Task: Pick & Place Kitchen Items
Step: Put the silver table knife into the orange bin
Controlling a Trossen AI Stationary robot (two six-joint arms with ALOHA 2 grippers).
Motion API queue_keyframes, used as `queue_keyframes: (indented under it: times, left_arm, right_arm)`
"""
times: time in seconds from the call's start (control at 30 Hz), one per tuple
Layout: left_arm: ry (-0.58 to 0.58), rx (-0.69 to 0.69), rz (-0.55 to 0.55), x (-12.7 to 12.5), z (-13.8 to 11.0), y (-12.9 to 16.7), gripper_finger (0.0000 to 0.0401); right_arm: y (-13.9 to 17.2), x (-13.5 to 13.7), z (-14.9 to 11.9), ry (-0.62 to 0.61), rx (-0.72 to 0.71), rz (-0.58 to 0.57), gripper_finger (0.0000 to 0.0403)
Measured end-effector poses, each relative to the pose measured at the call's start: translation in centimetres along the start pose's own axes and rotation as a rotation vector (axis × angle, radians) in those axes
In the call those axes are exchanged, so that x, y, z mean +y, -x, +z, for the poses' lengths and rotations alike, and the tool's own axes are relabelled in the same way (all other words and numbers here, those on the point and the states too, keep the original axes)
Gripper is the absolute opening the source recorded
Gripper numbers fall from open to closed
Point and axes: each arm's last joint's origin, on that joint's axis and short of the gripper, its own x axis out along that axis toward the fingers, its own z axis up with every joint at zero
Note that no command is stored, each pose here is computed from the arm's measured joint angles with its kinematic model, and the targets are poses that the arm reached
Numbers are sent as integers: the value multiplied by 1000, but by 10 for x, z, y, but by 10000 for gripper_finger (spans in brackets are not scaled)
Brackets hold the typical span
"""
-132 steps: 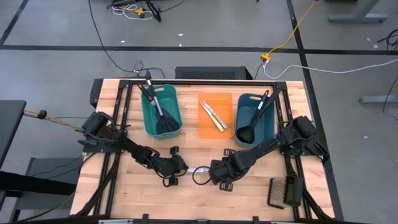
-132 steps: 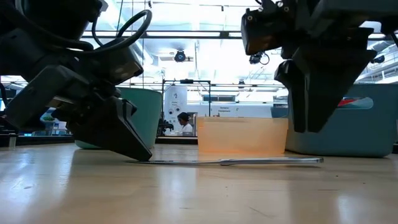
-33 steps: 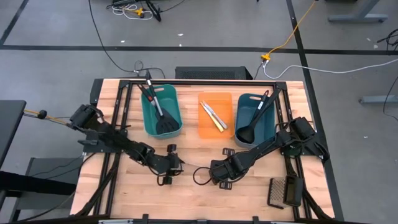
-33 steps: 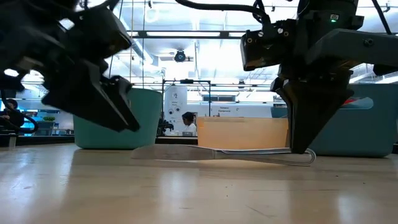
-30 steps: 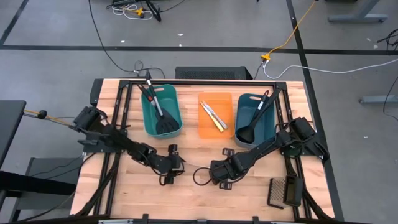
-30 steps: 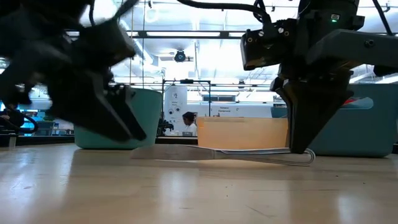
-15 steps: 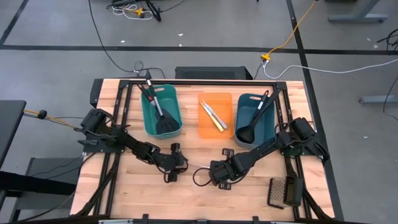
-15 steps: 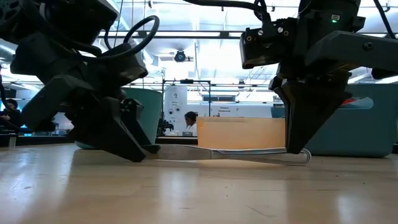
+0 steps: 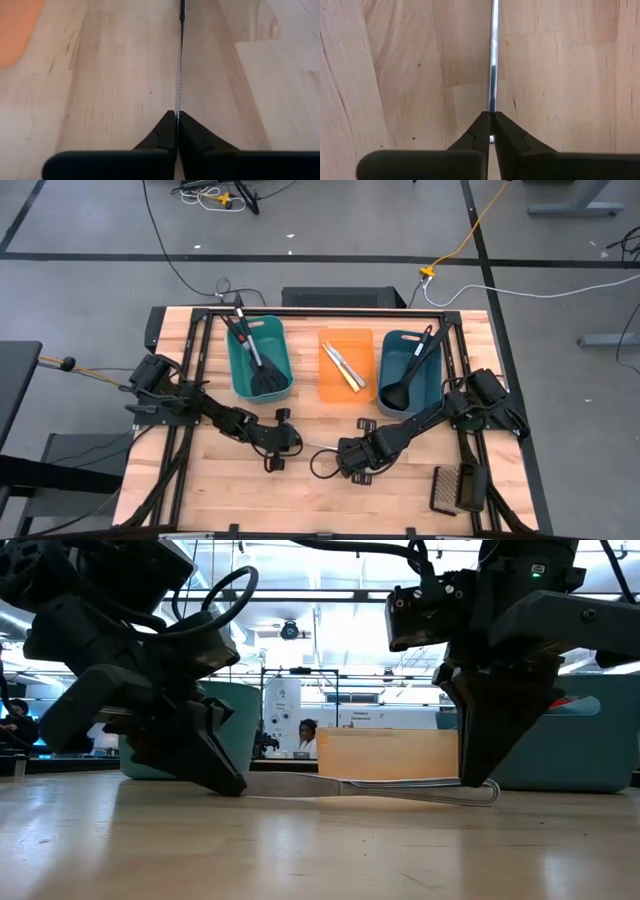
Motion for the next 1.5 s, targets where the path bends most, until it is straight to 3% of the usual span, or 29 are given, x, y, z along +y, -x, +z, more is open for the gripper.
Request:
queue_keyframes:
  times: [0.13,0.4,0.53,0.67,0.9,1.23,1.5]
  left_arm:
    - [20,3,-8,0,0,0,7]
    - [31,4,-20,-1,0,0,5]
    - [30,5,-19,-1,0,0,5]
    - [30,5,-19,-1,0,0,5]
    - [29,7,-20,-1,-1,0,5]
    - [-2,-10,-17,-2,3,5,26]
    - [-58,-35,-85,-7,20,40,72]
  right_arm:
    - [-1,-1,2,-8,-1,17,39]
    - [-5,-8,7,-43,52,115,146]
    - [-5,-12,9,-55,48,117,170]
    - [-5,-13,10,-56,43,105,143]
    - [-9,-15,11,-35,34,73,23]
    - [-10,-15,12,-27,36,72,22]
    - [-4,-14,11,-15,10,65,22]
